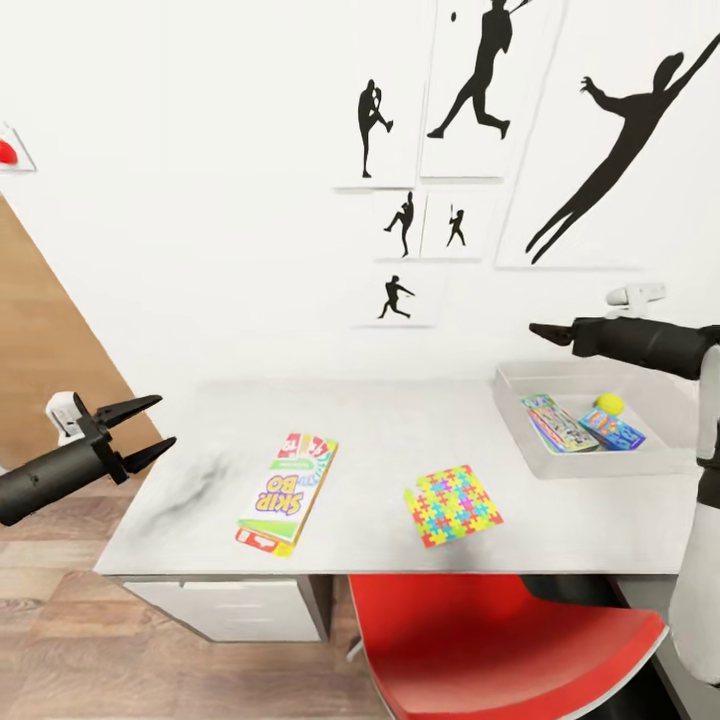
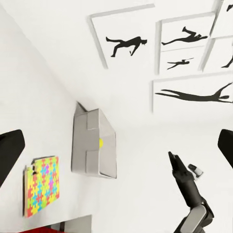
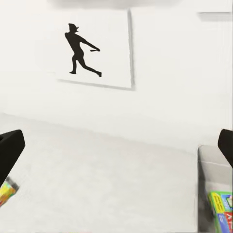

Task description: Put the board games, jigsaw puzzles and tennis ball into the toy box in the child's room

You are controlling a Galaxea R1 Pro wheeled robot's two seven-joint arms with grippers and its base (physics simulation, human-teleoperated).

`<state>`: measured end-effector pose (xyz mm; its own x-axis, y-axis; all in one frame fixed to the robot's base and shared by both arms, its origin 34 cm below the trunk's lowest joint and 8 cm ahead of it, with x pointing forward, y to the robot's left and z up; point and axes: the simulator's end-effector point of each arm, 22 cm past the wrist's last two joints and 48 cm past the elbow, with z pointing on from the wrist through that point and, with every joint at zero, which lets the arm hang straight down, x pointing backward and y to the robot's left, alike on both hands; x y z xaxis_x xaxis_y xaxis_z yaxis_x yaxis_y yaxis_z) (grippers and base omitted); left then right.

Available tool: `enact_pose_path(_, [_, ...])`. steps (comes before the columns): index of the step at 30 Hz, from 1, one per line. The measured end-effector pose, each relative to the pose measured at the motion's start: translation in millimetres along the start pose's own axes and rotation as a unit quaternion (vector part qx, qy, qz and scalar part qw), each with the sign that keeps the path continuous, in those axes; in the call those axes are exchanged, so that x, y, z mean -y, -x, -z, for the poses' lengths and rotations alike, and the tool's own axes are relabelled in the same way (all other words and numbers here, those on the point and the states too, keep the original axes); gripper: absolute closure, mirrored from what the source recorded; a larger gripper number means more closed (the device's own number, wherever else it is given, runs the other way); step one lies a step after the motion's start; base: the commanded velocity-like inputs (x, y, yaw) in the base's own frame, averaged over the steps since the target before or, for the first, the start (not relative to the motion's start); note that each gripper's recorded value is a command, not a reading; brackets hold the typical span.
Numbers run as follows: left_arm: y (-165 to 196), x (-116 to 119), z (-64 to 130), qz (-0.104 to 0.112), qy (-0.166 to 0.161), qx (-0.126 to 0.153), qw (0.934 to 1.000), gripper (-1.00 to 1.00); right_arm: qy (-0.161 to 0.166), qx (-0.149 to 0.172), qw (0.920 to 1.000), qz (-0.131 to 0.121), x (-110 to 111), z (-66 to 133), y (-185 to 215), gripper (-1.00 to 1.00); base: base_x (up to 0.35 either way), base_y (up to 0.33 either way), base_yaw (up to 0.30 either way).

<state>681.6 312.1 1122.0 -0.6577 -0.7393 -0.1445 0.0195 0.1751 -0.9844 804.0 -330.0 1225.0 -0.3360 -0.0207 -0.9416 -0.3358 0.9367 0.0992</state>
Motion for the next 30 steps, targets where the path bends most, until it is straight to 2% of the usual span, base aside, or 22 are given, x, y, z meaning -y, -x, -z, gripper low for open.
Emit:
enact_pose_path(1, [-1,1,-1.1,-0.001,-0.001,0.001,1.0,-1.0,0.003,0.002,1.0,-0.001,-5,-1.8,2,-1.0,0.0,0.0,0.086])
enact_pose_path(2, [-2,2,-4.5,-0.001,-0.004,0.002,1.0,-1.0,0.016,0.004,0.9998,-0.007,-19,-9.4,1,-1.0,0.0,0.0,0.086])
enact_pose_path(4, [-3,3,-5.2,0.0,-0.006,0.003,1.0,-1.0,0.015,0.002,0.9999,-0.005,-22,-11.0,0,-1.0,0.0,0.0,0.086])
enact_pose_path(7, [-10,5,-11.2,0.008,-0.017,0.002,0.9998,-1.0,0.003,-0.01,0.9999,0.002,-23,-14.3,-7,-1.0,0.0,0.015,0.058])
enact_pose_path(11, [-11,10,-10.9,0.006,-0.021,0.002,0.9998,-1.0,0.003,-0.009,0.9999,0.004,-25,-12.4,-5,-1.0,0.0,0.147,0.022])
enact_pose_path(30, [-11,30,-5.3,-0.003,-0.039,0.005,0.9992,-1.0,0.003,0.005,0.9999,0.011,-31,0.3,13,-1.0,0.0,0.276,0.003])
